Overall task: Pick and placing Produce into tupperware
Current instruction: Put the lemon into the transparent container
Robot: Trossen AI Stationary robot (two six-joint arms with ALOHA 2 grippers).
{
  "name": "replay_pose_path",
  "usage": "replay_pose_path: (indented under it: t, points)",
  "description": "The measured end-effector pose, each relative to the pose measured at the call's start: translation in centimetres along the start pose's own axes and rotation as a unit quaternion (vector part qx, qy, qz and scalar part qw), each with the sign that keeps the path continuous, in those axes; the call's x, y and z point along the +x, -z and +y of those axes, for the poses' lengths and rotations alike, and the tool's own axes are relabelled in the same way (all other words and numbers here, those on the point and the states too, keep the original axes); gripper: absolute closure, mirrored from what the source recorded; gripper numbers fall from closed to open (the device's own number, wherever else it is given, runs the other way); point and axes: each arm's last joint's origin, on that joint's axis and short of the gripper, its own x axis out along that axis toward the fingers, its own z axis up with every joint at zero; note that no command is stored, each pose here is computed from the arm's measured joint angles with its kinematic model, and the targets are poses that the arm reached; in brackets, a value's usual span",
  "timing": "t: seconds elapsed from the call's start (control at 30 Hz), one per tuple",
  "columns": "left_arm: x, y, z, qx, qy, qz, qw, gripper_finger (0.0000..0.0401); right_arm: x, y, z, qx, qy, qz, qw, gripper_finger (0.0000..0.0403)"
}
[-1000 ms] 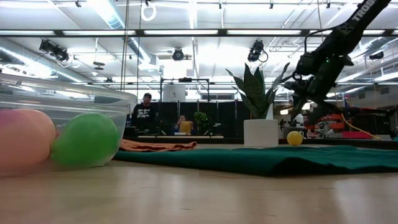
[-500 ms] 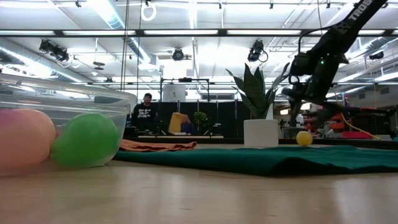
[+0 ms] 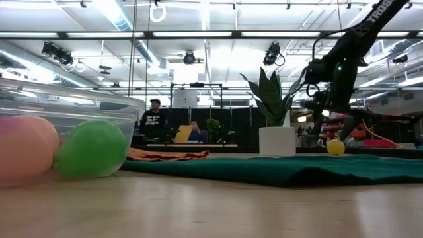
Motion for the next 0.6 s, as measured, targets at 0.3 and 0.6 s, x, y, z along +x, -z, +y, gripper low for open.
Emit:
replay_pose_path:
  t: [0.3,0.6]
  points:
    - [0.0,0.2,0.0,0.012,0.0,0.008,1.0,0.0387,1.1,1.0,0.7,-0.009,0.061,0.006,0.998,0.0117]
    - [0.0,0.2,0.0,0.025,0.0,0.012,1.0,0.0378,2.0,0.4,1.4,0.003,0.105,0.036,0.994,0.0137]
